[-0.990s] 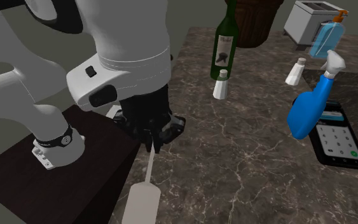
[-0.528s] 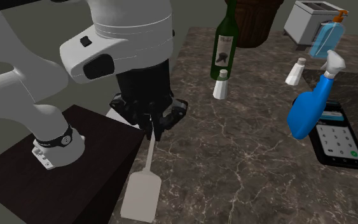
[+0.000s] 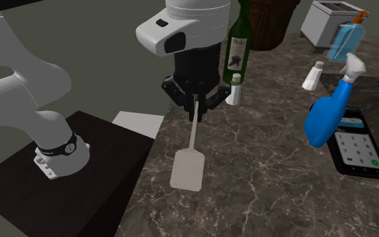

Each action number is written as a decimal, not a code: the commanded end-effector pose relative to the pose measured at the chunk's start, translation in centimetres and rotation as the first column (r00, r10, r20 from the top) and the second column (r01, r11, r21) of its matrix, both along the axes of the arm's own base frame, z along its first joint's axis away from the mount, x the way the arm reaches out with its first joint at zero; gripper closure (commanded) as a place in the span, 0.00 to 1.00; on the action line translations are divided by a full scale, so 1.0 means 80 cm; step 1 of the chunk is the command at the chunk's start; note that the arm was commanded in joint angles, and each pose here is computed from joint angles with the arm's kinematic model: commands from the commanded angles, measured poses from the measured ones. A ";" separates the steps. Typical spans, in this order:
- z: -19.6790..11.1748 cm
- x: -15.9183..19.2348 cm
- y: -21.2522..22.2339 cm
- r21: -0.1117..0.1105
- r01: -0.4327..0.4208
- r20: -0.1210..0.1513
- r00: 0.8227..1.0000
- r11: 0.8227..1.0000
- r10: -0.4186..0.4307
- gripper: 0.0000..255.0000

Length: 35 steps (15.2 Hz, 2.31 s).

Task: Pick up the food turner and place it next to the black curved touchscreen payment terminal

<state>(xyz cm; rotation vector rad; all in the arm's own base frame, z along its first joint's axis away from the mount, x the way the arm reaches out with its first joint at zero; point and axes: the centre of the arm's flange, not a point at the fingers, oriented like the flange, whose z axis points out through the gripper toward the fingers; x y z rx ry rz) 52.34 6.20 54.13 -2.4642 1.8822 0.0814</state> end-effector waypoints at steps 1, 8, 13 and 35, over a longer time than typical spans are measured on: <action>0.001 0.011 0.033 0.000 0.002 0.000 1.000 1.000 -0.002 1.00; 0.002 0.041 0.144 0.000 0.002 0.000 1.000 1.000 -0.002 1.00; 0.002 0.064 0.224 0.000 0.002 0.000 1.000 1.000 -0.002 1.00; -0.058 0.118 0.422 0.000 0.002 0.000 1.000 1.000 -0.002 1.00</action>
